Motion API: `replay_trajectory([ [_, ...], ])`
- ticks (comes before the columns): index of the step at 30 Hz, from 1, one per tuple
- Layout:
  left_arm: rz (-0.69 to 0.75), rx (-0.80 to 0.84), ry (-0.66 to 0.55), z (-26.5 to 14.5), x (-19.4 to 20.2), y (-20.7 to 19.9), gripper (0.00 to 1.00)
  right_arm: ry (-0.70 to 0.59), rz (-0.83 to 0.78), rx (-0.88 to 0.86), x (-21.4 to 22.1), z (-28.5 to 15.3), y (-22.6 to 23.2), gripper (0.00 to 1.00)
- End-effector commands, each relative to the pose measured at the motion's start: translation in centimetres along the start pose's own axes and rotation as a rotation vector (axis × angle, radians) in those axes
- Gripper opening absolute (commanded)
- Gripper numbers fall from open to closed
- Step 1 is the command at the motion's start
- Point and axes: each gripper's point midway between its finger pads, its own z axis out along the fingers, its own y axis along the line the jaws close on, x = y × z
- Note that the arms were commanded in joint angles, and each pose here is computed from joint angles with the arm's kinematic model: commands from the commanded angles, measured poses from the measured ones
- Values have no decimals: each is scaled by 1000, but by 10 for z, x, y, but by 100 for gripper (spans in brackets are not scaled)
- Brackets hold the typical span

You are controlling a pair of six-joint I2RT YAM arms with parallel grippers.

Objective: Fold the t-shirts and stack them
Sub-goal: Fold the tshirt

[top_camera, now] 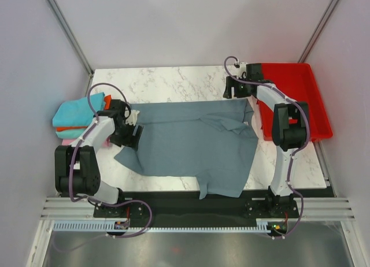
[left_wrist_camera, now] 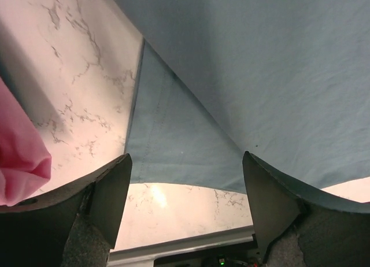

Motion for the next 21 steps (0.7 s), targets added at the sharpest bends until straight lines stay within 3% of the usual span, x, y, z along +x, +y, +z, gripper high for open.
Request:
replay_trajectory([
  [1, -46, -15, 65, 3, 7, 7, 84, -33, 5, -34, -14, 6, 3, 80],
  [5, -93, -2, 131, 12, 14, 10, 74, -34, 42, -2, -14, 14, -12, 80],
  [16, -80, -37, 204, 21, 24, 19, 70, -24, 98, -26, -12, 29, -22, 79],
  [21, -106, -33, 240, 26, 33, 25, 52, 19, 110, 0, 7, 34, -29, 78],
])
